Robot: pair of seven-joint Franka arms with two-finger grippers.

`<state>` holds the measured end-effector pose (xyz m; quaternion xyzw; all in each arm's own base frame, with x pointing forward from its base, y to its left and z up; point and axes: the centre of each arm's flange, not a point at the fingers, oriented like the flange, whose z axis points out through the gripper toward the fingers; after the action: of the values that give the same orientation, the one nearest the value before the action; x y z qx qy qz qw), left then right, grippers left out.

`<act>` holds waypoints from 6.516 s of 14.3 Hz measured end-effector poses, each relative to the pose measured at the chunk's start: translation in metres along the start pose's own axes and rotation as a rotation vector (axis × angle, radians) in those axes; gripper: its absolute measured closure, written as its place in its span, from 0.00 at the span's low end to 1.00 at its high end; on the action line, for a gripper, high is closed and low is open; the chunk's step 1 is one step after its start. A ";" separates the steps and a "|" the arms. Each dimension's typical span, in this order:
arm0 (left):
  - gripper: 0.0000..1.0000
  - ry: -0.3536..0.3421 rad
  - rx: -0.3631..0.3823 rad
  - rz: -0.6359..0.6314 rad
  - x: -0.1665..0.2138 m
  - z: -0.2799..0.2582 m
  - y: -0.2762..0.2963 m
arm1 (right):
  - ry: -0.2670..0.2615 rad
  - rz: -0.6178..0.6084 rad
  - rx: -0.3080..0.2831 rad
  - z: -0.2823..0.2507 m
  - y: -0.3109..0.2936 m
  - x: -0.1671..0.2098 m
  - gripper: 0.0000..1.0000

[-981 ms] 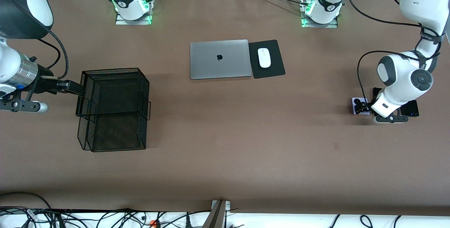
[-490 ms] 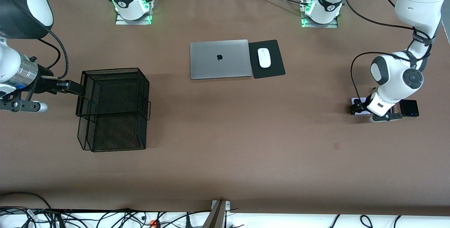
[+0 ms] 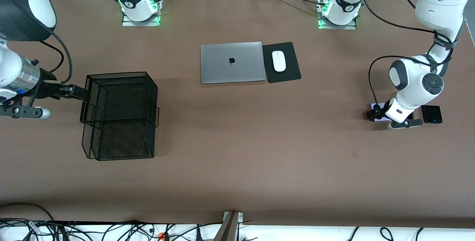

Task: Place phones with both arms
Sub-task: 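Lift the white flip phone with the left gripper, then carry the white phone to the laptop and release it there, then move the left gripper back to the black slab phone, then grasp the white phone with the right gripper while the left grasps the slab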

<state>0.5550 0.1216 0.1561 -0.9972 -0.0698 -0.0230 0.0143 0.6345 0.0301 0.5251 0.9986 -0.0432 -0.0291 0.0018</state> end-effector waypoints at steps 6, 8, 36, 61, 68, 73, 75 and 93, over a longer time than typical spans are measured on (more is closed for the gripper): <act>0.14 0.003 0.000 -0.003 0.000 -0.004 -0.001 | 0.000 0.000 0.000 0.000 0.000 0.000 0.00; 0.14 0.003 0.000 -0.003 0.000 -0.004 -0.001 | 0.000 0.000 0.000 0.000 0.000 0.000 0.00; 0.15 -0.082 0.008 -0.042 -0.013 -0.087 0.502 | 0.000 -0.003 0.001 0.000 -0.002 0.000 0.00; 0.00 -0.018 -0.072 0.006 -0.042 -0.045 0.615 | -0.001 -0.002 0.001 0.000 -0.002 0.000 0.00; 0.00 -0.210 0.063 0.026 0.064 -0.131 0.426 | -0.001 -0.005 0.001 0.000 -0.003 -0.001 0.00; 0.00 -0.280 0.094 0.154 0.099 -0.151 0.243 | 0.000 -0.005 0.001 0.000 -0.003 -0.001 0.00; 0.00 -0.308 0.108 0.225 0.105 -0.147 0.169 | 0.000 -0.005 0.001 0.000 -0.003 0.000 0.00; 0.00 -0.115 0.046 0.293 0.015 -0.015 -0.116 | 0.097 -0.103 0.079 0.164 -0.377 -0.062 0.00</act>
<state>0.5533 0.2379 0.1746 -0.9958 0.0751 0.0381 0.0362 0.5956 0.4107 0.3627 0.9991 0.0074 0.0209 -0.0368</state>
